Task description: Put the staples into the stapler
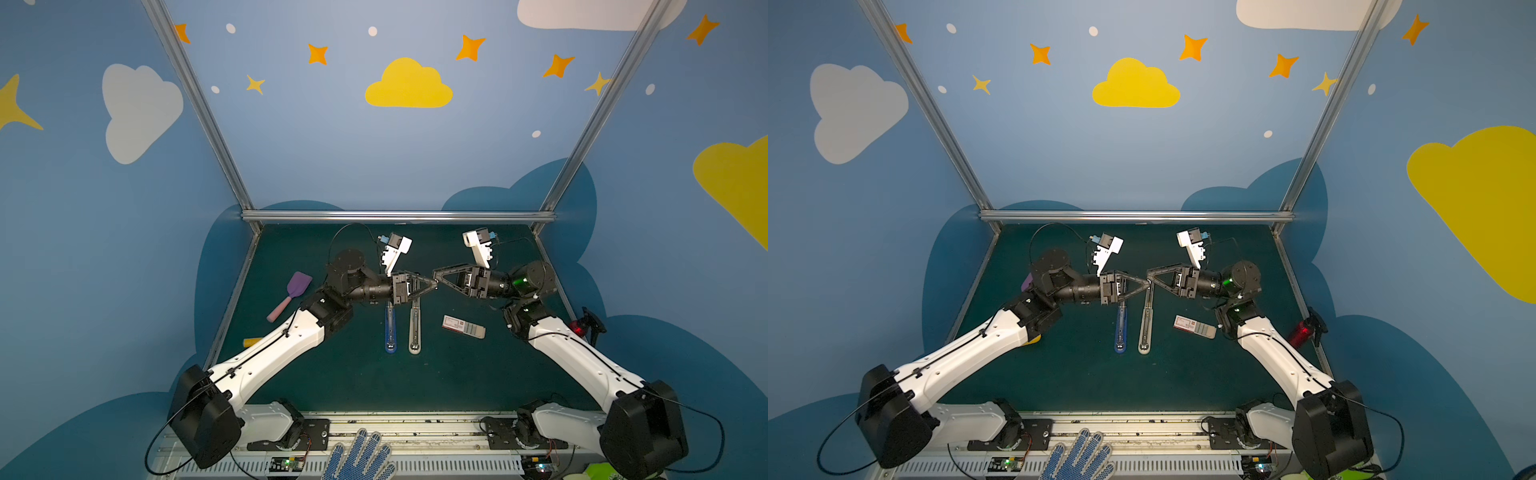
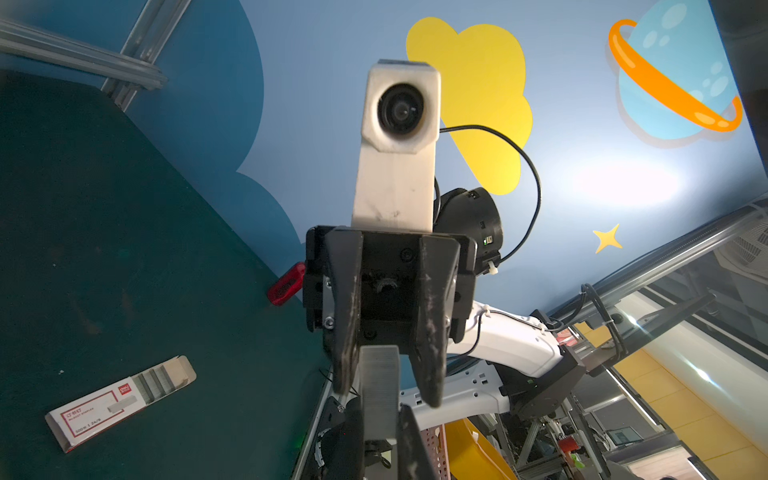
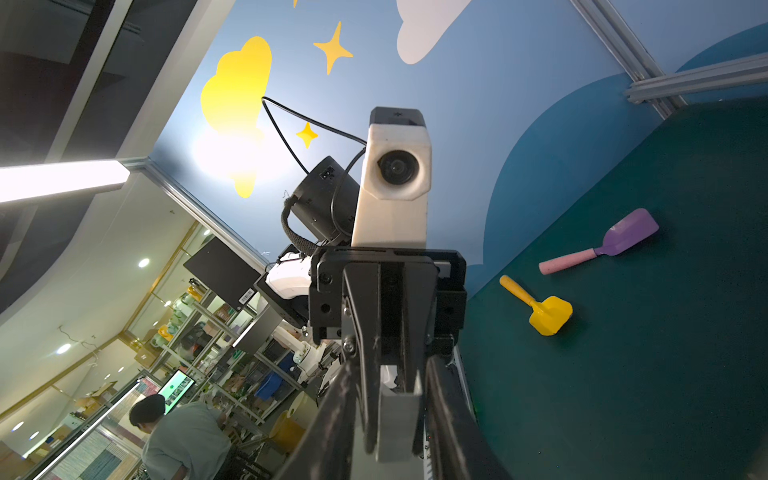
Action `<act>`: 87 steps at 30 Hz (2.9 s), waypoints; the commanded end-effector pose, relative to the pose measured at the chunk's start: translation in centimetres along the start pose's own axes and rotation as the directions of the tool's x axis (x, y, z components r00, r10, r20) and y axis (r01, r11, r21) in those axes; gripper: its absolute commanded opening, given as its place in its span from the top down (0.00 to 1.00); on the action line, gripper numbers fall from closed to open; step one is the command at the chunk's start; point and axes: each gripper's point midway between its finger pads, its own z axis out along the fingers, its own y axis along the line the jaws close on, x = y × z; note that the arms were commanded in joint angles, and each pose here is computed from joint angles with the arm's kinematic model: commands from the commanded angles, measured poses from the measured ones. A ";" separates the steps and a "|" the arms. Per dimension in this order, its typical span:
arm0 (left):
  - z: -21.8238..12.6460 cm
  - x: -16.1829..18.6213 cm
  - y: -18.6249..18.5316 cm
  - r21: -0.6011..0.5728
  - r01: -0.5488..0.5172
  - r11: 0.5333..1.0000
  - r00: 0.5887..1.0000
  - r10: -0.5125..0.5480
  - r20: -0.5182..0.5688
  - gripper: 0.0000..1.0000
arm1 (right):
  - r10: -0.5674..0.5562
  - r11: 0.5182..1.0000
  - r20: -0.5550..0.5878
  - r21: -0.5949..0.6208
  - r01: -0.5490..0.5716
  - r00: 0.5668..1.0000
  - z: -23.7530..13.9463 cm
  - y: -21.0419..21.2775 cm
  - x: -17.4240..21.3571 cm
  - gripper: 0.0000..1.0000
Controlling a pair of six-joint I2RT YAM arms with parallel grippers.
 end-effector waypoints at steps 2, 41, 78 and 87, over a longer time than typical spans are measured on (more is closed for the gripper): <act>0.2 0.0 -0.7 0.034 -0.019 0.999 1.000 0.020 -0.003 0.86 | -0.071 0.997 0.006 -0.036 0.071 0.997 0.3 1.7 -1.0 0.77; -16.3 8.2 15.6 -0.752 0.261 0.606 0.956 -0.051 0.290 0.58 | 0.256 0.503 -0.047 0.860 -0.092 0.965 -3.5 -20.2 5.4 0.83; -14.3 12.8 18.6 -0.746 0.301 0.594 0.954 -0.194 0.230 0.54 | 0.430 -0.089 0.072 0.995 -0.037 0.900 -4.0 -30.4 13.1 0.83; -14.2 12.9 18.8 -0.752 0.295 0.589 0.955 -0.195 0.222 0.54 | 0.420 -0.092 0.047 0.996 -0.009 0.906 -3.5 -31.0 13.2 0.83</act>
